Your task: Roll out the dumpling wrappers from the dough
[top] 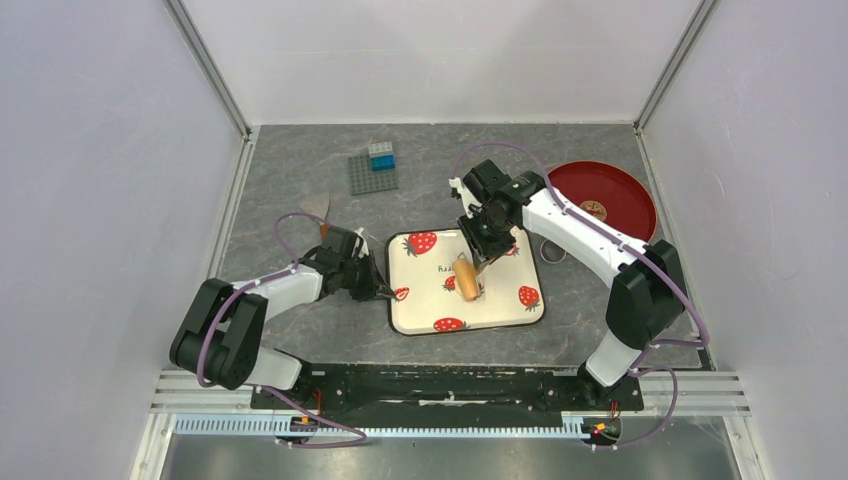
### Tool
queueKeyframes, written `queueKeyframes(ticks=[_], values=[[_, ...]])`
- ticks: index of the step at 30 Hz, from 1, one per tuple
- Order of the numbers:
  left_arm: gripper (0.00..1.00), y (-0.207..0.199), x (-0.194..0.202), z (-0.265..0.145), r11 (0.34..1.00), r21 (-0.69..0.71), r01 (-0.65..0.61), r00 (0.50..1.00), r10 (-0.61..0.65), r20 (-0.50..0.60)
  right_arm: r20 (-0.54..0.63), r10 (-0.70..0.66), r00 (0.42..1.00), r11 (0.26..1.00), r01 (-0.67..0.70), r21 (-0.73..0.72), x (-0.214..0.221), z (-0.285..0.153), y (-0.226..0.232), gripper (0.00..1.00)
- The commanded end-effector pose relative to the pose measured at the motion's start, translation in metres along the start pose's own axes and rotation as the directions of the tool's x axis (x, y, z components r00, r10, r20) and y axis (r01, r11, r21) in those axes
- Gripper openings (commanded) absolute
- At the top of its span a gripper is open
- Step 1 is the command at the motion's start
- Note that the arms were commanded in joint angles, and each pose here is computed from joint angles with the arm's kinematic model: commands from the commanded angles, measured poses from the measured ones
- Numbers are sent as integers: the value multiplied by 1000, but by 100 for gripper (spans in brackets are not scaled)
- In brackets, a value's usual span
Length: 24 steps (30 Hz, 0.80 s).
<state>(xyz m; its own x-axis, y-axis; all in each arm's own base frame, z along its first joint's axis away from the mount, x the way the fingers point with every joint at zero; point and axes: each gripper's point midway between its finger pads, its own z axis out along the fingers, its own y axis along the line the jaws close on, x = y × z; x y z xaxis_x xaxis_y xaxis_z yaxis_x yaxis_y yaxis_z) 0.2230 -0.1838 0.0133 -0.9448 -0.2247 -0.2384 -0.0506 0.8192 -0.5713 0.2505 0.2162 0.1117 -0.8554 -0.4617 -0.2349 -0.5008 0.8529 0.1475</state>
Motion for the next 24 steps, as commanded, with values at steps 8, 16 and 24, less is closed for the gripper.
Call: queueKeyframes(ticks=[8,16,24], values=[[2,50,31,6,977,-209,-30,998,16,-68,-107,-58,993,996,65,66,20,68,-6,0],[2,49,31,6,976,-215,-34,998,20,-67,-126,-73,989,996,79,49,28,78,2,0],[2,50,31,7,974,-223,-37,998,23,-67,-130,-81,988,996,86,33,32,82,7,0]])
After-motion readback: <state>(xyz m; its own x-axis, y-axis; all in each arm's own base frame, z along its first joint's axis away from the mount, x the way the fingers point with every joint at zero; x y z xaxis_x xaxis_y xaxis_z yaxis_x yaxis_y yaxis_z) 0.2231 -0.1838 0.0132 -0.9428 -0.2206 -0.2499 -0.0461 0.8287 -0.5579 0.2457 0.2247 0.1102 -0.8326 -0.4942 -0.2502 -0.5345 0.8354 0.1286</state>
